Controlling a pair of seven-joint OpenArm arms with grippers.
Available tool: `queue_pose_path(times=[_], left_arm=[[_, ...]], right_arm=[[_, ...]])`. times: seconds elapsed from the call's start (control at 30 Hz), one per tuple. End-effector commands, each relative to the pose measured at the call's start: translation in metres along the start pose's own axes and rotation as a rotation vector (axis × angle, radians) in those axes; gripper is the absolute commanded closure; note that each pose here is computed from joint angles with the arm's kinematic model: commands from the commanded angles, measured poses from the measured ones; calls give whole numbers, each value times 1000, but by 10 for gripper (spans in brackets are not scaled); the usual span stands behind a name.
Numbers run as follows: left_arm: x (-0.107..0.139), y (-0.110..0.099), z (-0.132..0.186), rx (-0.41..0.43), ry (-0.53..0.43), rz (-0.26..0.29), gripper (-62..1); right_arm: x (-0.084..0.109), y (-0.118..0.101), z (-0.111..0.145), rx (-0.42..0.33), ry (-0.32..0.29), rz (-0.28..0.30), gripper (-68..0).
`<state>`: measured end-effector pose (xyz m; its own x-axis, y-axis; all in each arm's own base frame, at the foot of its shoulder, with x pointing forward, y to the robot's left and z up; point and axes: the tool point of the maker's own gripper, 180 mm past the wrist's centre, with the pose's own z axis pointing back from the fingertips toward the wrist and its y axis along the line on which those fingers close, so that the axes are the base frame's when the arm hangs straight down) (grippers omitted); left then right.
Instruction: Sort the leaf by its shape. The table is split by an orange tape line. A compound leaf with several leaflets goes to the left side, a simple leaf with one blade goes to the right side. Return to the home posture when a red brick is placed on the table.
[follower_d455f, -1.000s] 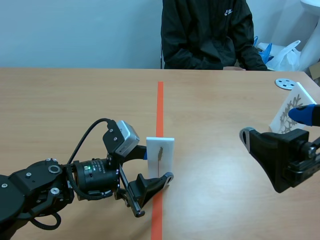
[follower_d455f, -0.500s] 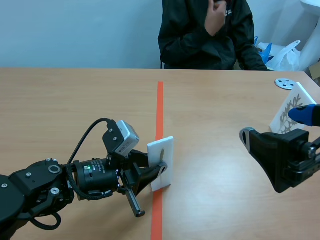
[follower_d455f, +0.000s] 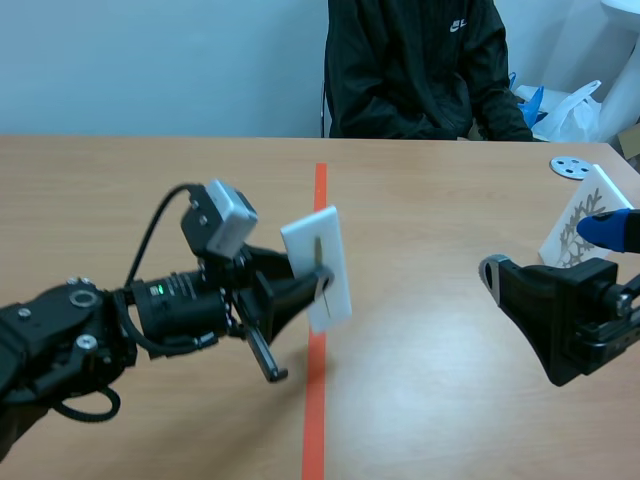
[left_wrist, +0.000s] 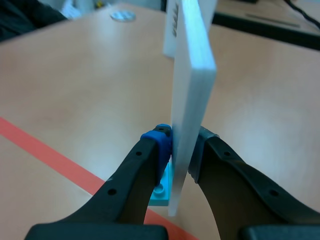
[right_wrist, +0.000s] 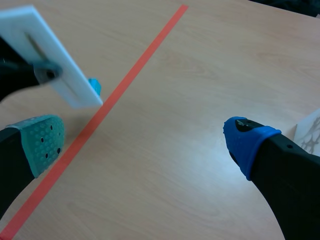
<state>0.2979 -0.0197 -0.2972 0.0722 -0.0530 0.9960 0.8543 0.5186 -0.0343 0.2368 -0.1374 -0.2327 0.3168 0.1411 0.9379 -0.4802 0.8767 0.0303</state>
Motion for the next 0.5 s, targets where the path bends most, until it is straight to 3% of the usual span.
queue_pose_path(times=[0.0, 0.1, 0.3, 0.47], left_arm=[[20, 24, 4, 61, -46, -4, -70], [38, 64, 18, 193, -95, 34, -70], [51, 153, 68, 583, -84, 11, -70], [51, 193, 107, 790, -95, 59, -70]], right_arm=[[6, -2, 0, 3, -19, 12, -679], [6, -2, 0, 2, -19, 12, -679], [6, -2, 0, 2, -19, 12, -679], [6, -2, 0, 2, -19, 12, -679]])
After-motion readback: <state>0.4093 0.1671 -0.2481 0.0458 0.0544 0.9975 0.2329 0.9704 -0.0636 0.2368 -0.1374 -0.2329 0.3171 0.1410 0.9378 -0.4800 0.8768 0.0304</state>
